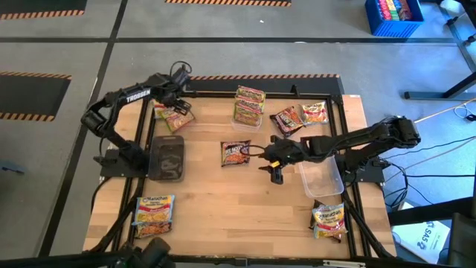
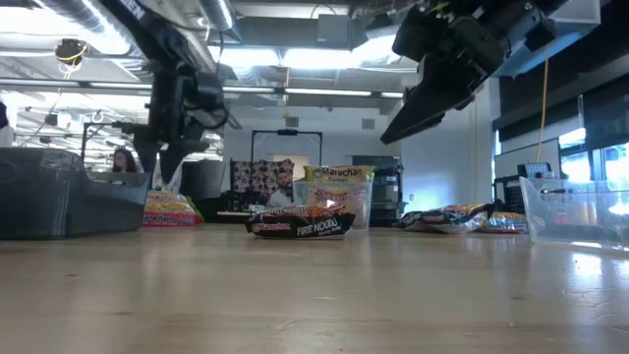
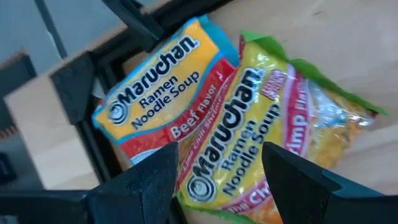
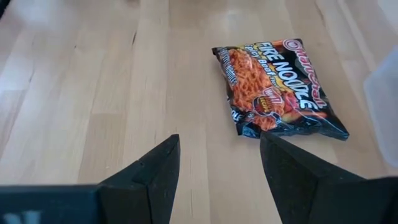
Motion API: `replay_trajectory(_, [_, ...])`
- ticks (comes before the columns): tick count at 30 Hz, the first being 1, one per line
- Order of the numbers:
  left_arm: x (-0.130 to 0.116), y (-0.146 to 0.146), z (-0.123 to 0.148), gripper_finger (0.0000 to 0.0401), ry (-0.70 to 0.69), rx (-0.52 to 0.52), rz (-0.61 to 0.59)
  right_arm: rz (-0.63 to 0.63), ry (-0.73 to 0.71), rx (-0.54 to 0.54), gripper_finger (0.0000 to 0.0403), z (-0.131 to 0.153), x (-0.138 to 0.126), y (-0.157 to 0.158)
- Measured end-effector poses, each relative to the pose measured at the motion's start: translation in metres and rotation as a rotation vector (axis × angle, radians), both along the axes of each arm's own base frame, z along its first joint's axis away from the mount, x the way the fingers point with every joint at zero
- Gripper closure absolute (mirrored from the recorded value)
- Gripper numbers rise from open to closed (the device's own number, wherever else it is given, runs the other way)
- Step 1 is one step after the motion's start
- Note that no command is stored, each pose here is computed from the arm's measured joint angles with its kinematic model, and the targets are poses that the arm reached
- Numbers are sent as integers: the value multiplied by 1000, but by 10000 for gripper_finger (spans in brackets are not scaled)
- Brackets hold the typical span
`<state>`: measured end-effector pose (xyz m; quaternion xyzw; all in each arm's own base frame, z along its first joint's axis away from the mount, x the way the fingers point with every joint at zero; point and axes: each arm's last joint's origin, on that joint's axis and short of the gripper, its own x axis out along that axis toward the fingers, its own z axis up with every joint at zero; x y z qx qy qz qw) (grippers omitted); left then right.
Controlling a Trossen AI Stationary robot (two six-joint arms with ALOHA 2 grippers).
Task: Sort Maruchan noodles
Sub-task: Put the green noodle pack into the top transparent bin
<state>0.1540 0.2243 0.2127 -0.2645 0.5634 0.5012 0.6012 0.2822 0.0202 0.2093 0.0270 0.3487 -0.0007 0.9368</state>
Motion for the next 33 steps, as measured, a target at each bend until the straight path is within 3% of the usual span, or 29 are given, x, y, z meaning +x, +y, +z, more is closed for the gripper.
replay_trajectory(9, [5,12,-31,174,-19,-174,-56,-16,-4,-17,198,0,0,0])
replay_trajectory(15, [21,5,-36,174,-122,-237,-150,-16,-6,-17,198,0,0,0])
replay_trajectory(28, [69,-35,-34,174,-198,-251,-369,-44,-19,-41,198,1,1,-1])
replay_trajectory(33, [78,-44,-35,174,-163,-220,-344,-38,-27,-34,198,2,2,0])
